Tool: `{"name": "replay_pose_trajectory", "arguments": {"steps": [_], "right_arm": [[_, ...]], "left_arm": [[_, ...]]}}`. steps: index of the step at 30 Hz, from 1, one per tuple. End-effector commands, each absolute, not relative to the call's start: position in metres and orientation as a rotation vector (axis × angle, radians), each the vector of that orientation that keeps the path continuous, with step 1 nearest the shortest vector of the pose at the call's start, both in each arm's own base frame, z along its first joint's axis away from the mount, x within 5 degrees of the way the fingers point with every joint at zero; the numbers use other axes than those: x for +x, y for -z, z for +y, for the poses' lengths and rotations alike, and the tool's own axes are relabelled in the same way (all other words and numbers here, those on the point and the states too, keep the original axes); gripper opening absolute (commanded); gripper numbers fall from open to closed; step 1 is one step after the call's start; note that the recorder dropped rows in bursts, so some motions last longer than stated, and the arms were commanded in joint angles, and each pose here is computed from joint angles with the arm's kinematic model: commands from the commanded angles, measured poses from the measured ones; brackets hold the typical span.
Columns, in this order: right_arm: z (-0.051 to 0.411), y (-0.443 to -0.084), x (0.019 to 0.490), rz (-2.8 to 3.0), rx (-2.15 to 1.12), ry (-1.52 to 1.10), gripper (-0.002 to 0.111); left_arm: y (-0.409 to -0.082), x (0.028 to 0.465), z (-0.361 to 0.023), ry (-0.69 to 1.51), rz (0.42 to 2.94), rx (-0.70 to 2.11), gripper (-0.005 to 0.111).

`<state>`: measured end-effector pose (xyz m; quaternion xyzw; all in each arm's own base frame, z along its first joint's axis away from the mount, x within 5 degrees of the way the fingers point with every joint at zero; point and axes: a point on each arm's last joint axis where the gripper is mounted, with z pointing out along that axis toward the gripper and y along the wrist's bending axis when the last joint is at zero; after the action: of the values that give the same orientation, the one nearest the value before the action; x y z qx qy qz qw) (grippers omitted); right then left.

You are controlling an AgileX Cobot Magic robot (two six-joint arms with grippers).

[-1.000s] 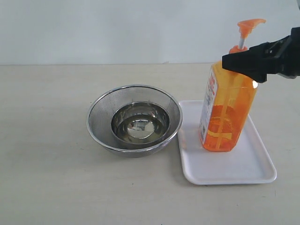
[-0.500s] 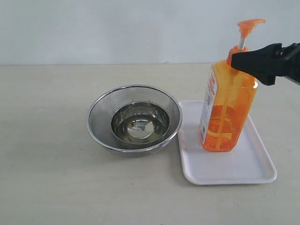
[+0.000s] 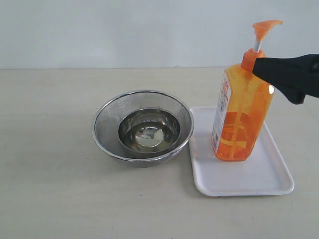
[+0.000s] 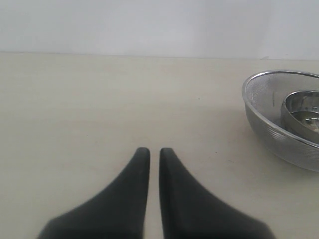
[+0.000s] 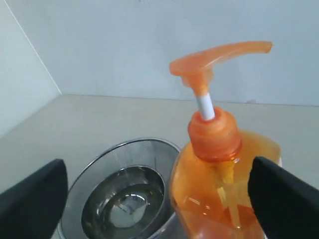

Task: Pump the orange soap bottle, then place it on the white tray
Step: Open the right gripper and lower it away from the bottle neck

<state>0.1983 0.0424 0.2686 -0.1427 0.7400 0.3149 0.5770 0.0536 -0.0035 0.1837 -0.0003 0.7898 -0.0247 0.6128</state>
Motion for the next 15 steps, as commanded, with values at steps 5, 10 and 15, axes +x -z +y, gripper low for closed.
{"name": "replay_pose_trajectory", "arguments": {"steps": [5, 10, 15], "right_arm": [[0.050, -0.261, 0.172, 1.651, -0.355, -0.845, 0.087], [0.052, -0.247, 0.162, 1.662, -0.331, -0.876, 0.087], [0.052, -0.229, 0.152, 1.678, -0.306, -0.874, 0.087]], "left_arm": [[-0.183, 0.054, -0.004, 0.066, 1.820, -0.008, 0.007], [-0.183, 0.054, -0.004, 0.066, 1.820, -0.008, 0.007], [-0.183, 0.054, -0.004, 0.066, 1.820, -0.008, 0.007]]}}
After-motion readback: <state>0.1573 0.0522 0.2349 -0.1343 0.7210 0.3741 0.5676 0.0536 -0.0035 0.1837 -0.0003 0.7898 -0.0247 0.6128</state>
